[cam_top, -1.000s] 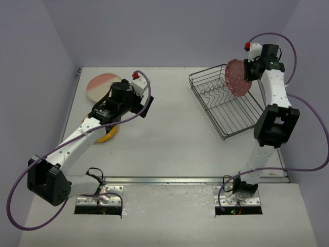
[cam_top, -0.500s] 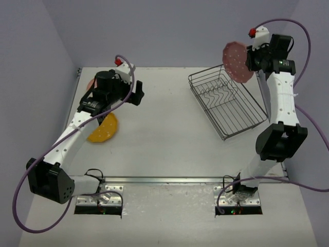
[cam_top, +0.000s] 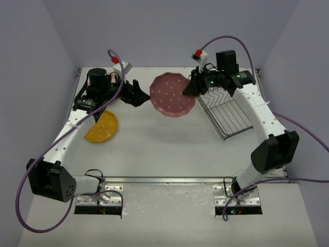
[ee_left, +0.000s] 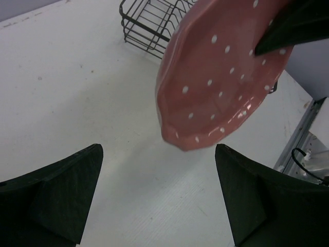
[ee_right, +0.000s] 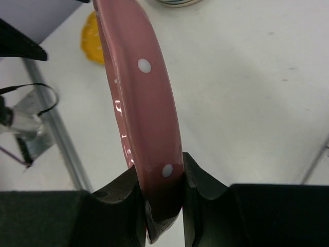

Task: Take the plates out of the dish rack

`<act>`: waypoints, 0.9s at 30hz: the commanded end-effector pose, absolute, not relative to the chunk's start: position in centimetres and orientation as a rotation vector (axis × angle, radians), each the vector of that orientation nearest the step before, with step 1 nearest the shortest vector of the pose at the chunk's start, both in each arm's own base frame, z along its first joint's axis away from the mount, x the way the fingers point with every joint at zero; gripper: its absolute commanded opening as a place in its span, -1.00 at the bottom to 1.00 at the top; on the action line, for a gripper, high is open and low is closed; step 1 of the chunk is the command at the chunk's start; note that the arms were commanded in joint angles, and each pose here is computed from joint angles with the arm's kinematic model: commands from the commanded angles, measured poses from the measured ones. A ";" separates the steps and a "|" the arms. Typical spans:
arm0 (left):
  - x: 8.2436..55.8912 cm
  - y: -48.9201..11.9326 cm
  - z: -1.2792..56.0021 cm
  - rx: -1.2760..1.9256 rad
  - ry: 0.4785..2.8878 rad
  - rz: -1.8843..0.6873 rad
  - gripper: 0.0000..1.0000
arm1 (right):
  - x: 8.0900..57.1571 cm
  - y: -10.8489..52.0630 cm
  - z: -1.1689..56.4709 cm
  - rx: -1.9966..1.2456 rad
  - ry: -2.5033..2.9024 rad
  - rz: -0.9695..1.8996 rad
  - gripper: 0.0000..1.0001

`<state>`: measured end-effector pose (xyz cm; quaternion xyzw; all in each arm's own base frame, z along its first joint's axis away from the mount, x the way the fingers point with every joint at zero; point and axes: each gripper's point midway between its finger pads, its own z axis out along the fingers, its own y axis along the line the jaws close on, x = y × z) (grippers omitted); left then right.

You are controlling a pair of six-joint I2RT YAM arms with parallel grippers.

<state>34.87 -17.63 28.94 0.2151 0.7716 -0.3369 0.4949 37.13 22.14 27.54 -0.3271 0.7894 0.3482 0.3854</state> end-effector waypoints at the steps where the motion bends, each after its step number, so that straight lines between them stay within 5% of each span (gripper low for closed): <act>1: 34.3 -18.6 29.5 0.542 1.844 -0.904 0.67 | 34.0 26.3 33.8 -0.868 1.769 1.167 -1.00; 11: 31.3 -20.6 28.2 0.643 1.858 -1.146 0.05 | 33.0 27.7 34.0 -0.852 1.727 1.290 -1.00; 18: 30.1 -20.9 27.6 0.658 1.882 -1.258 -1.00 | 33.3 28.0 33.8 -0.816 1.743 1.323 -1.00; 19: 30.3 -20.5 27.4 0.643 1.888 -1.247 -1.00 | 33.4 28.0 33.7 -0.807 1.754 1.321 -0.98; 21: 31.1 -19.3 27.1 0.587 1.902 -1.218 -1.00 | 33.9 27.9 32.9 -0.769 1.799 1.297 -0.67; 22: 31.5 -18.2 27.3 0.538 1.905 -1.219 -1.00 | 34.0 27.8 32.6 -0.755 1.821 1.292 -0.27; 26: 32.5 -14.1 27.0 0.394 1.908 -1.259 -1.00 | 34.8 27.2 31.1 -0.702 1.894 1.226 0.81; 27: 33.0 -12.2 26.3 0.323 1.936 -1.255 -1.00 | 34.9 27.0 30.9 -0.689 1.907 1.207 0.94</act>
